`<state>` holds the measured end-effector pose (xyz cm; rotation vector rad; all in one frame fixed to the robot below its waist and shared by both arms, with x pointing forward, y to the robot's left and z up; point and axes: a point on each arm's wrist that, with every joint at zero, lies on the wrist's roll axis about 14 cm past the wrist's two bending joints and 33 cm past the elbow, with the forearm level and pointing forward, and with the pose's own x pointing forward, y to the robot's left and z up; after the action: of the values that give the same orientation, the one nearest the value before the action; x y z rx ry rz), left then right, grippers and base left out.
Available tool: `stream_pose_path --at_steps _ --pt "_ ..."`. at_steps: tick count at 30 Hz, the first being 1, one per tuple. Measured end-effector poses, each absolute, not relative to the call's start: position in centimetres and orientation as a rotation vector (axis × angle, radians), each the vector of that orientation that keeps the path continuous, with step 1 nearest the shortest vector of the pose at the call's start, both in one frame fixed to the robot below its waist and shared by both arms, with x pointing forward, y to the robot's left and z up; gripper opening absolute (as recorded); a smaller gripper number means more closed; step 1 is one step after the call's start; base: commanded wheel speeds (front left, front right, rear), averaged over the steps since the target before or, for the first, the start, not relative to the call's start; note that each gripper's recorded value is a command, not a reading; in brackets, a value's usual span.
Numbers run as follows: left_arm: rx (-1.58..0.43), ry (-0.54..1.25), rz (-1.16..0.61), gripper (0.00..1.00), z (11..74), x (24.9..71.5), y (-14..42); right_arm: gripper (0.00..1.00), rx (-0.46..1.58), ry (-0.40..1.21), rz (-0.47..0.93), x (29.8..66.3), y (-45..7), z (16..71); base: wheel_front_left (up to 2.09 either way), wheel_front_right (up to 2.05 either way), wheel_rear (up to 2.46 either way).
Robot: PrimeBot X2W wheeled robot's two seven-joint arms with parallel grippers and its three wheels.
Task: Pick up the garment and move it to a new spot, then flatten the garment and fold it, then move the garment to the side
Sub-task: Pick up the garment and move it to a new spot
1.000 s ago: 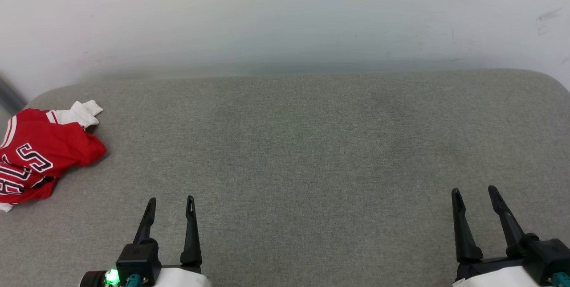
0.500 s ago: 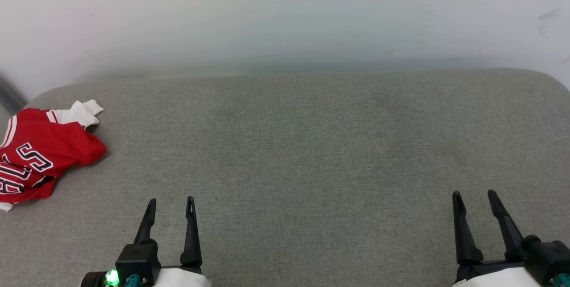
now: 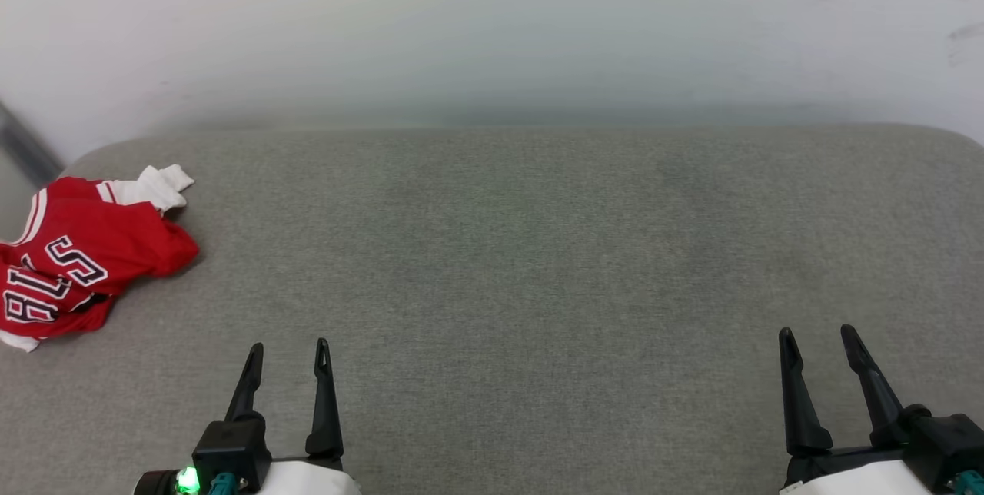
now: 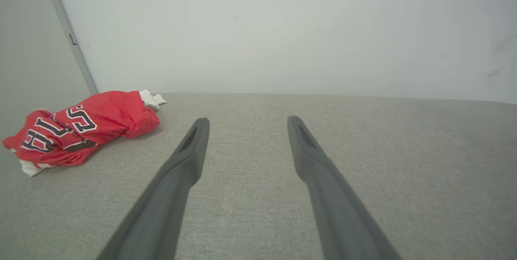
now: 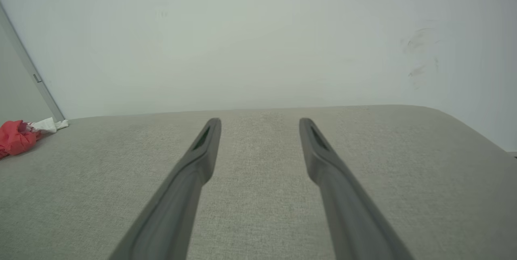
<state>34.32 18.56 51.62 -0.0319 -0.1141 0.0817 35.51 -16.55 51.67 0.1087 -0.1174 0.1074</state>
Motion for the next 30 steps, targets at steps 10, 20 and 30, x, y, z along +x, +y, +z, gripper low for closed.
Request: stream_pose_path --at_steps 10,20,30 --pt "-0.037 -0.134 0.201 1.00 52.2 32.7 22.0 1.00 0.094 -0.134 0.216 36.7 -13.1 52.3 0.00 0.00 0.00" --pt "-0.023 -0.130 0.414 1.00 52.1 28.4 27.6 1.00 0.078 -0.134 0.403 38.4 -6.9 52.4 0.00 0.00 0.00" --pt "-0.015 -0.124 0.599 1.00 52.0 23.8 31.9 1.00 0.075 -0.131 0.569 38.9 -1.2 52.2 0.00 0.00 0.00"
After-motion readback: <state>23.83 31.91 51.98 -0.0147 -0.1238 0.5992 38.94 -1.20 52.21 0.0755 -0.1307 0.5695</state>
